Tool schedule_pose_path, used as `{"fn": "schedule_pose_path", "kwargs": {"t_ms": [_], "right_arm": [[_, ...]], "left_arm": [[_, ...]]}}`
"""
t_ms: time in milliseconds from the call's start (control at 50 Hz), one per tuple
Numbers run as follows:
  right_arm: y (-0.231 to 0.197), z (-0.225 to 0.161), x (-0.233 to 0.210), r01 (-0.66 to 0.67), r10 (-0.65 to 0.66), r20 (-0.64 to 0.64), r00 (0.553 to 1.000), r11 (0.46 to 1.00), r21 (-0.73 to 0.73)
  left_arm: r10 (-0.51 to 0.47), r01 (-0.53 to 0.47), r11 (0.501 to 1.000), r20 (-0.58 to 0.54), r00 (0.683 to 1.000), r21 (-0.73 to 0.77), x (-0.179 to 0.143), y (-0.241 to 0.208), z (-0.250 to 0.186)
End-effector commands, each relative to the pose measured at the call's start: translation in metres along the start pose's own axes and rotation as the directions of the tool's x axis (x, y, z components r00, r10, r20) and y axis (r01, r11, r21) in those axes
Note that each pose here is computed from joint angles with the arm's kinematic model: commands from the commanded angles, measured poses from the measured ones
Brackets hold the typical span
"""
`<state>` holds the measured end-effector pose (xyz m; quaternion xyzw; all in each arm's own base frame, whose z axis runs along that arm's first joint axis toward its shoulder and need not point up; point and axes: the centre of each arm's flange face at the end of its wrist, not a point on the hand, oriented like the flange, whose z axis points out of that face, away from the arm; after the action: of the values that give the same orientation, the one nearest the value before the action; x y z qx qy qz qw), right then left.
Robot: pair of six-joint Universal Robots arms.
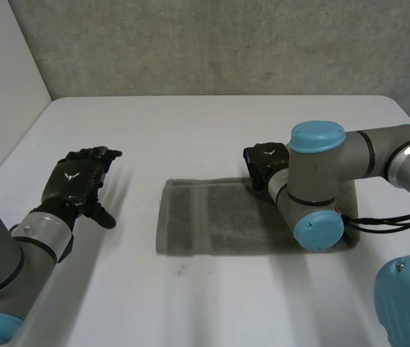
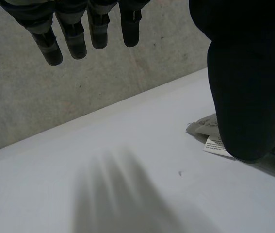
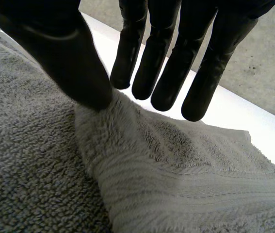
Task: Fold the towel.
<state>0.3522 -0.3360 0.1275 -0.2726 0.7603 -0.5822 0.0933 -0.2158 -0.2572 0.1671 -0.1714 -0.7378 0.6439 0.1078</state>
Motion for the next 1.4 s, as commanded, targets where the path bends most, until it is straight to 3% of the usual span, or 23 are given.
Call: {"fn": "schedule_pose_path", "kwargs": {"t_ms": [20,240,480,720,980,1080,1200,1340,1400], "right_arm": [[-0.004,-0.001,0.001,0.003,-0.003,0.005,1.0,1.0,-0.004],[-0.036,-0.021,-0.007,-0.001,-0.001,0.05,0.999,0.999,0.044],[-0.062,-0.083,-0.072,0.02,-0.052,0.283,0.958,0.993,0.113],[-0.038,-0.116,-0.125,0.029,-0.061,0.418,0.907,0.996,0.082],[-0.014,-0.13,-0.144,0.056,-0.075,0.518,0.852,0.997,0.052],[-0.025,-0.131,-0.132,0.041,-0.066,0.484,0.872,0.997,0.063],[-0.041,-0.13,-0.049,-0.01,-0.003,0.289,0.957,0.999,0.042],[-0.006,-0.127,0.062,-0.05,0.05,0.0,0.999,0.999,0.014],[0.012,-0.126,0.083,-0.01,0.01,-0.043,0.999,1.0,-0.007]], "left_arm": [[0.0,0.0,1.0,0.0,1.0,0.002,0.0,-0.001,0.0],[0.001,-0.001,1.0,0.0,1.0,0.005,0.0,-0.002,-0.001],[-0.001,0.001,1.0,0.008,1.0,0.002,-0.002,-0.001,-0.001],[-0.001,0.001,1.0,0.011,1.0,0.002,-0.003,-0.001,-0.001],[-0.001,0.001,1.0,0.008,1.0,0.002,-0.002,-0.001,-0.001],[-0.001,0.001,1.0,0.006,1.0,0.002,-0.002,-0.001,-0.001],[-0.002,0.002,1.0,0.006,1.0,-0.006,-0.001,0.001,-0.003],[0.0,0.0,1.0,-0.002,1.0,-0.005,0.001,0.001,-0.004],[0.0,0.0,1.0,-0.005,1.0,-0.005,0.002,0.001,-0.004]]}}
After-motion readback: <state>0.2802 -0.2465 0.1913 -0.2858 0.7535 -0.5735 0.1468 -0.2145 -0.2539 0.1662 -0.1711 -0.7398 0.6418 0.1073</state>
